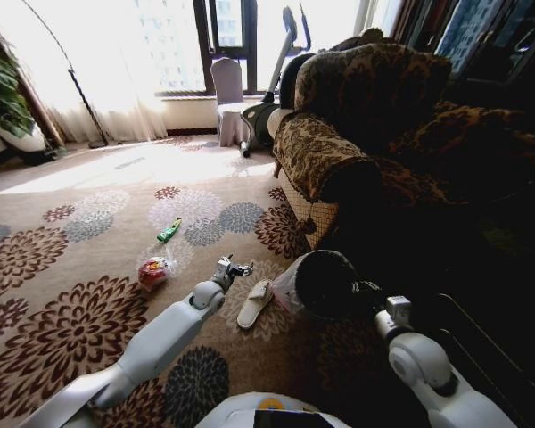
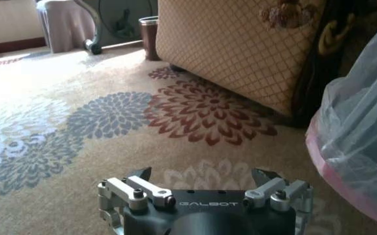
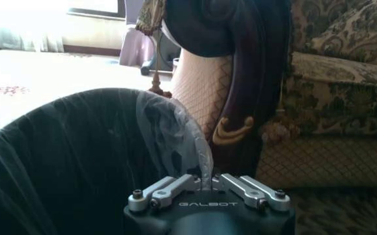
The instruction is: Pick up the trash from the ground and place it into the trash bin.
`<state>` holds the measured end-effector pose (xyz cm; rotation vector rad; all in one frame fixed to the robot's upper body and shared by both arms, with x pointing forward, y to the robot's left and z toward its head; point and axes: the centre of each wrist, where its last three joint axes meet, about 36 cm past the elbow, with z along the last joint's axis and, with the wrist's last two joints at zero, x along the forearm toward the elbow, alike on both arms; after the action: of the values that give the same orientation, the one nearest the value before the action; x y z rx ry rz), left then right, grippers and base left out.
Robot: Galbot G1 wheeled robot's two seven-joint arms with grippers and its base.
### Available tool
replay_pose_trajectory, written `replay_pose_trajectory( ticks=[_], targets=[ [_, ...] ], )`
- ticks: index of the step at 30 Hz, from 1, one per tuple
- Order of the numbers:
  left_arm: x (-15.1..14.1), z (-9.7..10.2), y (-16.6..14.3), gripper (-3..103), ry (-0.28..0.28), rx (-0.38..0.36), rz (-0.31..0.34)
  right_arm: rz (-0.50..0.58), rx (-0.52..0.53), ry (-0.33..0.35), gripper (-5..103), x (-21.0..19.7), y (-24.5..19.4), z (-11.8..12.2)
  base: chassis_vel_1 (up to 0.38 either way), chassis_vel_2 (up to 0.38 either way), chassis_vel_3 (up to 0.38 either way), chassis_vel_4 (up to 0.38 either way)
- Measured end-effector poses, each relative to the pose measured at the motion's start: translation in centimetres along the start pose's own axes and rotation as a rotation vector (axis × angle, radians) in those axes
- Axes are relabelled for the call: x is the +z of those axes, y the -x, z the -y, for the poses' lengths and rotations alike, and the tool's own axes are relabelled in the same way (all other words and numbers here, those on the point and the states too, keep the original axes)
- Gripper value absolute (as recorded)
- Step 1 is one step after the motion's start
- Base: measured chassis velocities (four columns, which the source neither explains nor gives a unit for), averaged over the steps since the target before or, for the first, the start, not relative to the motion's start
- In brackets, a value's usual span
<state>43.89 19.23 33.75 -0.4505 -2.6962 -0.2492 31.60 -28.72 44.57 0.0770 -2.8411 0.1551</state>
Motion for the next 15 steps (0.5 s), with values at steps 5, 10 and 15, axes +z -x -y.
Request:
replay_pose_trajectory(
  ticks=[5,10,15],
  targets=[
    [0.2,0.3,-0.7,100,-0.013,0.010,0.019,-0.003,-0.003,0.016,2,0.0,-0.5,-0.1,0.000,0.000,0.000,0.000],
    [0.1,0.1,-0.7,100,-0.011,0.021,0.002,-0.010,-0.010,0.019,2,0.0,-0.9,-0.1,0.000,0.000,0.000,0.000],
    [1.3,-0.6,1.0,100,-0.041,0.035,-0.077,-0.033,-0.007,0.013,2,0.2,-1.3,0.3,0.000,0.000,0.000,0.000]
  ],
)
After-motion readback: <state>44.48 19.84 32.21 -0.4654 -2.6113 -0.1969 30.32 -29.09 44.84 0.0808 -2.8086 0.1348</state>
